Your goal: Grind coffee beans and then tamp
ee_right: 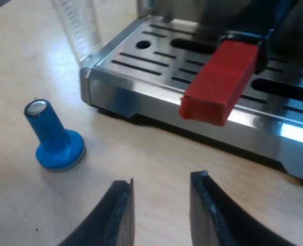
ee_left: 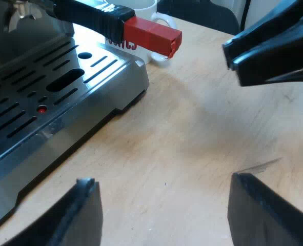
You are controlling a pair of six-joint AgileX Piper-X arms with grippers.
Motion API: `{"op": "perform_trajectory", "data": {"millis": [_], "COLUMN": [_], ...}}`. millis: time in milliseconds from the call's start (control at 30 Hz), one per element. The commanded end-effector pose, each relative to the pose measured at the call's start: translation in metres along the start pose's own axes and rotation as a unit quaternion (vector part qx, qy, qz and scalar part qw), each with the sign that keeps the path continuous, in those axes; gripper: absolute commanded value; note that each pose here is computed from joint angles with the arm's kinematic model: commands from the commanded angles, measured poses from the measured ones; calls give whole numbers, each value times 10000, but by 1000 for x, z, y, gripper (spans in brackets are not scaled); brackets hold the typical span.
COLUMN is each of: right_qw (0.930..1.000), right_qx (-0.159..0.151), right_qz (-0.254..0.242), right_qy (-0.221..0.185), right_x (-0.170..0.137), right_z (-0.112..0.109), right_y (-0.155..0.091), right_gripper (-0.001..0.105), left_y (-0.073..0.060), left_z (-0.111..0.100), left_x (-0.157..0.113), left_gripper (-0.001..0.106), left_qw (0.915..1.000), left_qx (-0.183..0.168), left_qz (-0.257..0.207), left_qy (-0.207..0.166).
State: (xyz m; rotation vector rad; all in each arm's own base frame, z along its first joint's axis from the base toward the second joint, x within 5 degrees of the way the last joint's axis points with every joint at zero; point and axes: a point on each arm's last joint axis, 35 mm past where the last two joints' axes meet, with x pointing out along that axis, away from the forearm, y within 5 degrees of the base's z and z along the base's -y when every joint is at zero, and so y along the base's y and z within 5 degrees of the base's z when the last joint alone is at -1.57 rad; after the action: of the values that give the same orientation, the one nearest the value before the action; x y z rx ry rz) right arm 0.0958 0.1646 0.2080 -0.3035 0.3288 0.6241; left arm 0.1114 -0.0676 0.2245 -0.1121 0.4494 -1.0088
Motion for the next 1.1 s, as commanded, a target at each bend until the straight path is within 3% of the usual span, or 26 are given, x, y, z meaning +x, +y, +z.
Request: {"op": "perform_trajectory", "data": {"millis": [33,400,533,800,1100], "right_qw": [9997,9982,9964,9935,9929], "right_qx": [178,252,454,383,450], "right_qz": [-118,-482,-654,-1054,-1061], "right_qy": [-129,-244,-275,-179,-279], "right_x": [5,22,25,28,29], "right_z": [2,-1,-2,-6,-4], "right_y": [2,9,9,8,9], "right_gripper": [29,29,29,29,29], "left_y": [-1,-1,-1,-1,-1], "left_z": [3,3,3,3,3], "left_x": [0,0,0,0,0], "left_gripper": [56,56,56,56,56], "left_qw": [9999,9999,9999,9999,9999], "left_qx": [13,13,13,13,13], "left_qz": [-79,-79,-79,-79,-79], "left_qy": [-80,-80,-80,-80,-80]}}
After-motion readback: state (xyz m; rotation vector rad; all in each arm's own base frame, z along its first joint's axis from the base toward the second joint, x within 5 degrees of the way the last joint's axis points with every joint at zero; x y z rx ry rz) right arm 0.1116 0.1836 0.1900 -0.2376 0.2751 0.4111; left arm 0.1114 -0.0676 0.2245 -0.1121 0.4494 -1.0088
